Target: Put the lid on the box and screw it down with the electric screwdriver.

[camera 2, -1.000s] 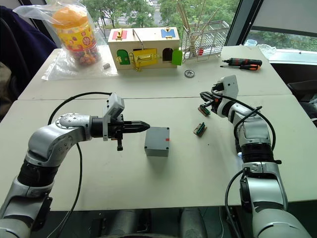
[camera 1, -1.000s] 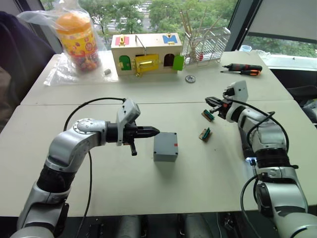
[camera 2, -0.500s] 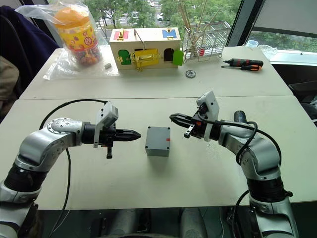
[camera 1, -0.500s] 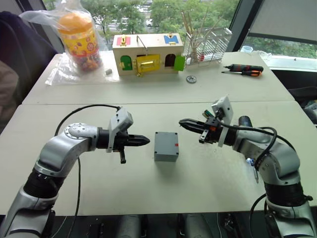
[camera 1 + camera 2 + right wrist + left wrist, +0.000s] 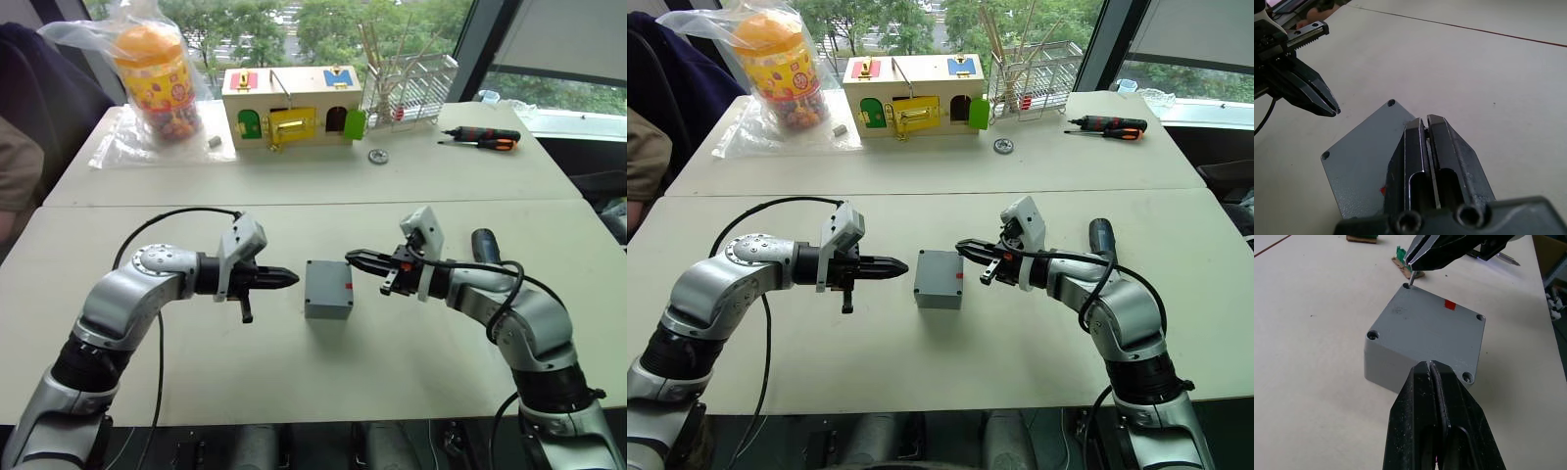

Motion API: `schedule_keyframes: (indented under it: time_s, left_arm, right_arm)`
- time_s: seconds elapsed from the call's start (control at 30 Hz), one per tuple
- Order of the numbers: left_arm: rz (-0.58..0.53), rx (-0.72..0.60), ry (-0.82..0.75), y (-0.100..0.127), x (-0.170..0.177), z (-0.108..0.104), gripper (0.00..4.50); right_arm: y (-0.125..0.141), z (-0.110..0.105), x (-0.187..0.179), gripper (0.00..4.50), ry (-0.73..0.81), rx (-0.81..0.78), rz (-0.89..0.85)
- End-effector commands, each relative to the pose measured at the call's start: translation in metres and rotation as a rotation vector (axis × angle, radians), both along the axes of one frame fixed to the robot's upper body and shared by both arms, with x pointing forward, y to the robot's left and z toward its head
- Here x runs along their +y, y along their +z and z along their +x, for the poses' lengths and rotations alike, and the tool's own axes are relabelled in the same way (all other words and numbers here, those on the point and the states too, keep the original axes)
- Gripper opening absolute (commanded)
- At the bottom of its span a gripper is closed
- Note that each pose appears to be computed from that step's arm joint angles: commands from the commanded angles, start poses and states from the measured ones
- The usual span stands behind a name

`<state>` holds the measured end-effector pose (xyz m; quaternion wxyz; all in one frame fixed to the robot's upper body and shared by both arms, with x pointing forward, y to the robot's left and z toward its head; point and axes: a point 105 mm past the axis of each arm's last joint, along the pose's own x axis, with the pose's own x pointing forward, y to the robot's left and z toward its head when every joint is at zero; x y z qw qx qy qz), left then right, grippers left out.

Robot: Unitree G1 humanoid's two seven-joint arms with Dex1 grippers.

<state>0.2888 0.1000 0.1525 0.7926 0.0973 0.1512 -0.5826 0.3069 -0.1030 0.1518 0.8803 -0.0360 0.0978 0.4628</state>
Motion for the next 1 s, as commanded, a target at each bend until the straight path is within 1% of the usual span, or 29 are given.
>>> schedule_keyframes:
  time_s: [0.03,0.5,0.53,0.57,0.6,0.73,0.8,0.87,0.93,1.0]
  left_arm:
    - [-0.010,-0.044,-0.020,0.008,-0.004,-0.001,0.00]
    - [-0.022,-0.050,-0.015,0.010,-0.008,0.001,0.00]
    - [-0.024,-0.051,-0.016,0.010,-0.008,0.001,0.00]
    - [-0.026,-0.052,-0.016,0.010,-0.009,0.001,0.00]
    - [-0.028,-0.053,-0.018,0.011,-0.009,0.001,0.00]
    - [-0.042,-0.061,-0.025,0.014,-0.013,0.001,0.00]
    - [-0.051,-0.066,-0.031,0.016,-0.015,0.001,0.00]
    - [-0.057,-0.078,-0.045,0.019,-0.018,0.001,0.00]
    - [-0.066,-0.092,-0.073,0.024,-0.024,-0.002,0.00]
    - [-0.073,-0.108,-0.113,0.028,-0.031,-0.006,0.00]
  right_arm:
    - [0.007,0.001,0.003,0.05,0.011,-0.046,0.004]
    - [-0.002,0.002,0.008,0.05,0.030,-0.025,-0.027]
    - [-0.002,0.002,0.008,0.58,0.029,-0.028,-0.035]
    - [-0.002,0.002,0.007,0.94,0.029,-0.031,-0.040]
    - [-0.001,0.002,0.005,1.39,0.026,-0.037,-0.046]
    - [0.008,0.006,-0.005,3.50,-0.007,-0.070,-0.063]
    - [0.017,0.008,-0.012,4.27,-0.029,-0.081,-0.066]
    - [0.033,0.009,-0.025,4.27,-0.068,-0.076,-0.028]
    - [0.050,0.012,-0.048,4.27,-0.154,-0.074,-0.034]
    - [0.062,0.015,-0.081,4.27,-0.261,-0.044,-0.107]
